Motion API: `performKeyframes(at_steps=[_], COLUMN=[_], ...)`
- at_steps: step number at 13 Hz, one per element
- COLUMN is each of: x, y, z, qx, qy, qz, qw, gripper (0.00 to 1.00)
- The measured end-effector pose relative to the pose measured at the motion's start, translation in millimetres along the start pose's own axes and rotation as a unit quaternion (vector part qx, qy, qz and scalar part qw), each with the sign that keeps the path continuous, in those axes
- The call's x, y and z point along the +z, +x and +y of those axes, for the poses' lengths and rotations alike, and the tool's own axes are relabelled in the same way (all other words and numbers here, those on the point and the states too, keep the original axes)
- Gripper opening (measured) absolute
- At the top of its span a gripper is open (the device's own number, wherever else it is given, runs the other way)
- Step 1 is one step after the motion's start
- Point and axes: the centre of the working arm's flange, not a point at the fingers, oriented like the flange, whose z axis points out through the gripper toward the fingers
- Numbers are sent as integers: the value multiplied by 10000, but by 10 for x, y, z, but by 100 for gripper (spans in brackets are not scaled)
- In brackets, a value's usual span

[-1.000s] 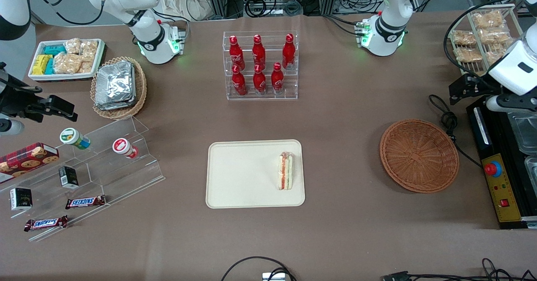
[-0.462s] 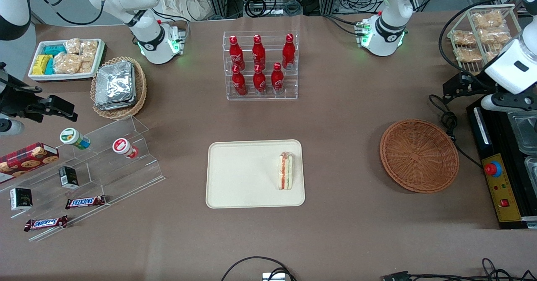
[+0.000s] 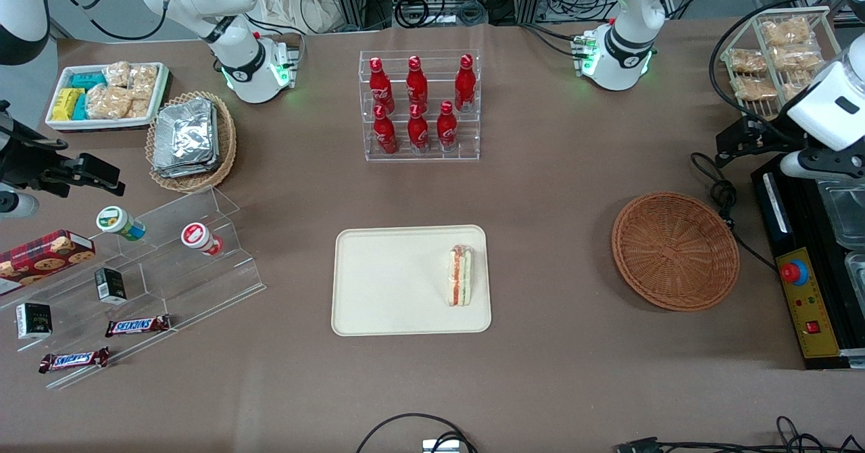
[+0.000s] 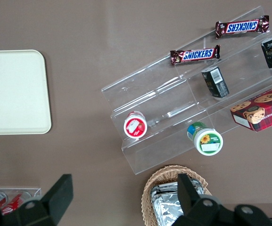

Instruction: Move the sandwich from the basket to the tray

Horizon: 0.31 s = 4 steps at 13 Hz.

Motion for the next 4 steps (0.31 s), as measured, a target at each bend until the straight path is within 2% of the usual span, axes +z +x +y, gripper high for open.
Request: performKeyframes(at_steps=[4], x=[-40], y=[-1], z=[8], qx=[6], qy=[-4], qz=[42], qw=[10000], gripper=[100])
